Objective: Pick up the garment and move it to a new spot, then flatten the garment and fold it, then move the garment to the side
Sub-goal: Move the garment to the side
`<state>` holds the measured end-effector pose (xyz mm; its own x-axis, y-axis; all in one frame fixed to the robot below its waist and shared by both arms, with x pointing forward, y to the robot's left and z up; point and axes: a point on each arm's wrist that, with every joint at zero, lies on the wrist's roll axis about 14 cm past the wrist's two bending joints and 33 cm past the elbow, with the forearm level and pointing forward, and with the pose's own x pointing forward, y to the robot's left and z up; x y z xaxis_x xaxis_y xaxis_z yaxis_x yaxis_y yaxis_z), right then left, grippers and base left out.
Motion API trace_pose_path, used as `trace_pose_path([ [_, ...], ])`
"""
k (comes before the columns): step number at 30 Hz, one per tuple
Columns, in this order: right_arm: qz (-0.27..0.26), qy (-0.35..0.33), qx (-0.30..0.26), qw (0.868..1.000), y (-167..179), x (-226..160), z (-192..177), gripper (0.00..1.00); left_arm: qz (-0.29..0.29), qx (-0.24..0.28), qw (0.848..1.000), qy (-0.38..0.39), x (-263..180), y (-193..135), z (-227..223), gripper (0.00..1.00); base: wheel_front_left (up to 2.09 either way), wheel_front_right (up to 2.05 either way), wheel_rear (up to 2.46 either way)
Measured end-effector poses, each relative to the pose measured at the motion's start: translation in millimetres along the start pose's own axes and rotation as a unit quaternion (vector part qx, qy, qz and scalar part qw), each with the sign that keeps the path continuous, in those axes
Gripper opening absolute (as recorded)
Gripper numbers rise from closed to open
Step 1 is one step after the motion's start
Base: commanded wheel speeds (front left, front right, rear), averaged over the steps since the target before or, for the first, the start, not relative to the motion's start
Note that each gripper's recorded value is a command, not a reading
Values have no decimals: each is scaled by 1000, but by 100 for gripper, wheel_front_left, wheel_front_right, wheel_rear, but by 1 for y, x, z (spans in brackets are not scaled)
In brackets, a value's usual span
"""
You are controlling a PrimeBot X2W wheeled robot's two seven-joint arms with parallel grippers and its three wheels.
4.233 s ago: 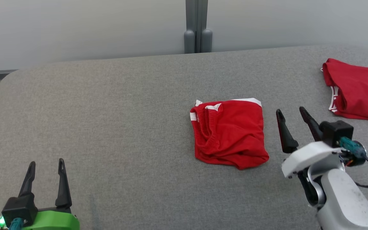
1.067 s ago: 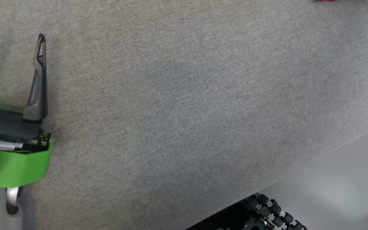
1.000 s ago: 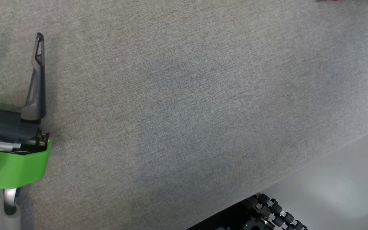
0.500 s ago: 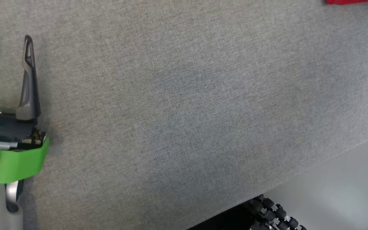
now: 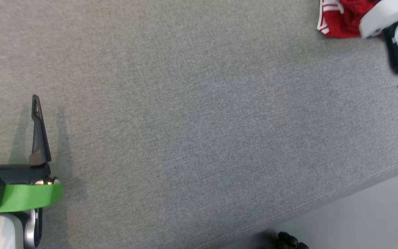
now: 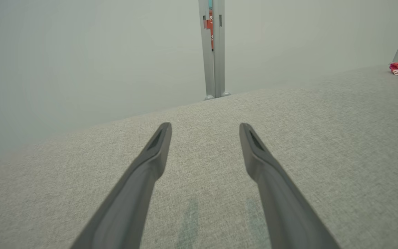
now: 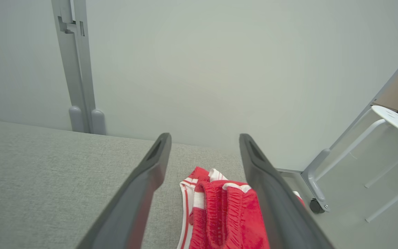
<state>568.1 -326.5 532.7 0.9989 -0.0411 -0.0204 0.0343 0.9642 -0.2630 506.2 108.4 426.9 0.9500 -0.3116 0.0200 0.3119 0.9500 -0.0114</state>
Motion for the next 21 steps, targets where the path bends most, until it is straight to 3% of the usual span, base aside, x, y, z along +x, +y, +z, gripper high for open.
trace_pose_path([
  [11,67,-41,99,992,92,-55,18,100,69,8,998,-11,-54,28,43,100,0,0,0],
  [21,115,-64,151,980,150,-98,34,100,108,3,994,-19,-96,38,64,100,0,0,0],
])
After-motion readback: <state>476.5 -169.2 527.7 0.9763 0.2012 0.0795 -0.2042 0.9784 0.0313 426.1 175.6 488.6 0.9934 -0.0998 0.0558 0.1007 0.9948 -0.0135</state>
